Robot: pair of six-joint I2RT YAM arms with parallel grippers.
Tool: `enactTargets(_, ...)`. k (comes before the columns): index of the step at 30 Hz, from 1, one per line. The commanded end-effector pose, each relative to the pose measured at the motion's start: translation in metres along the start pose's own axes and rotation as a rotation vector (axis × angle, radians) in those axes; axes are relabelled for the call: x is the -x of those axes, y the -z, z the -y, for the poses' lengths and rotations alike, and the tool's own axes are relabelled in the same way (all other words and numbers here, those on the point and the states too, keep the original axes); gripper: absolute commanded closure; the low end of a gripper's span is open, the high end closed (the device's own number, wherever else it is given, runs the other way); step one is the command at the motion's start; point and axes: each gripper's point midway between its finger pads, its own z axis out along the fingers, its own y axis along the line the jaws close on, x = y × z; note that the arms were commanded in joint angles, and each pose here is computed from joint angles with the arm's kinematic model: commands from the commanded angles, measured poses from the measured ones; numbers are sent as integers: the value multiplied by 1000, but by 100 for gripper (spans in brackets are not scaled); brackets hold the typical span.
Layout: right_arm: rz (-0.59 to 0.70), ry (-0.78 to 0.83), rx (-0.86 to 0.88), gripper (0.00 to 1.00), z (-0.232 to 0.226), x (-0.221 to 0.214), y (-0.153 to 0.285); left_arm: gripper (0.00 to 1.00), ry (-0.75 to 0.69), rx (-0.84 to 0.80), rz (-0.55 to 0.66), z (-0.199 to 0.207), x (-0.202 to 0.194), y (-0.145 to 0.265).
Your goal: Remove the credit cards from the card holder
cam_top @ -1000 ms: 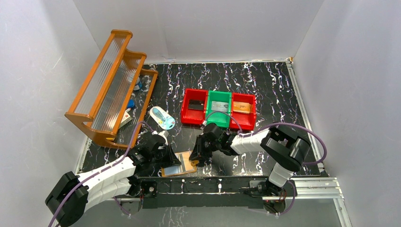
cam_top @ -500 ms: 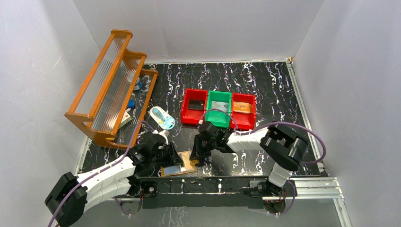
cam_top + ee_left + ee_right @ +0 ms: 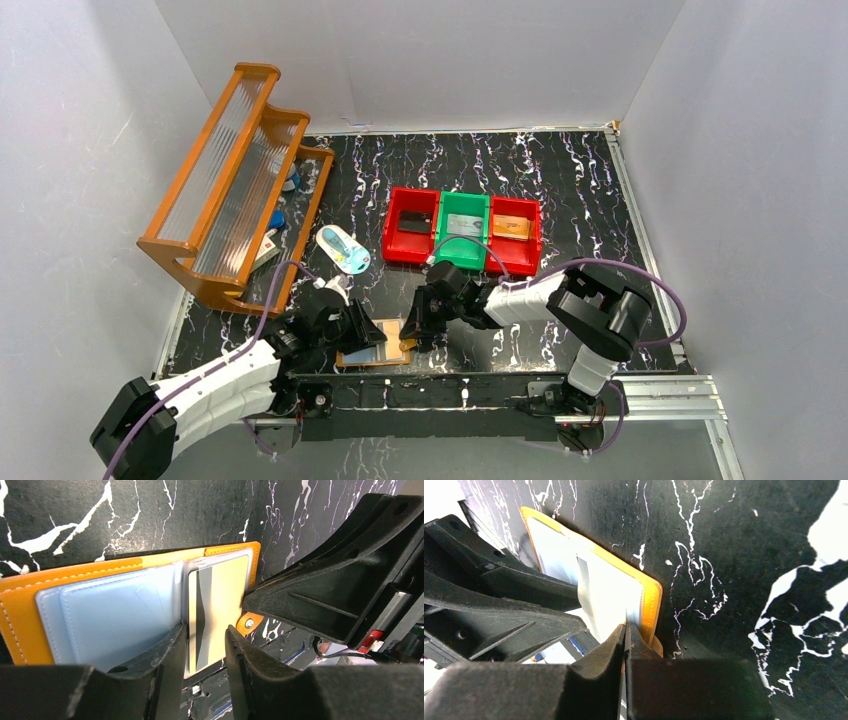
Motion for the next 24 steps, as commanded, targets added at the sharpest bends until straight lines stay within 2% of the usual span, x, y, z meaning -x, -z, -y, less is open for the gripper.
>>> enactTargets(1, -36, -32, -93, 87, 31, -22, -12, 70, 25, -11, 44, 0, 6, -4)
enactTargets(6, -6, -19, -56, 81, 17, -16, -6, 76, 9, -16, 46, 0, 5, -1)
enactTargets(8, -25, -1, 23, 74, 2, -17, -5, 77, -19, -60, 31, 8, 3, -1)
enactTargets(10, -50, 0, 91, 73, -12, -21, -5, 77, -36, -75, 21, 13, 3, -1)
enactTargets(18, -52, -59, 168, 75, -23, -20, -9, 77, -90, -132, -29, 30, -1, 3)
enactTargets(24, -52, -115, 148, 81, -11, -23, -15, 79, -24, -210, 32, 42, 6, 7)
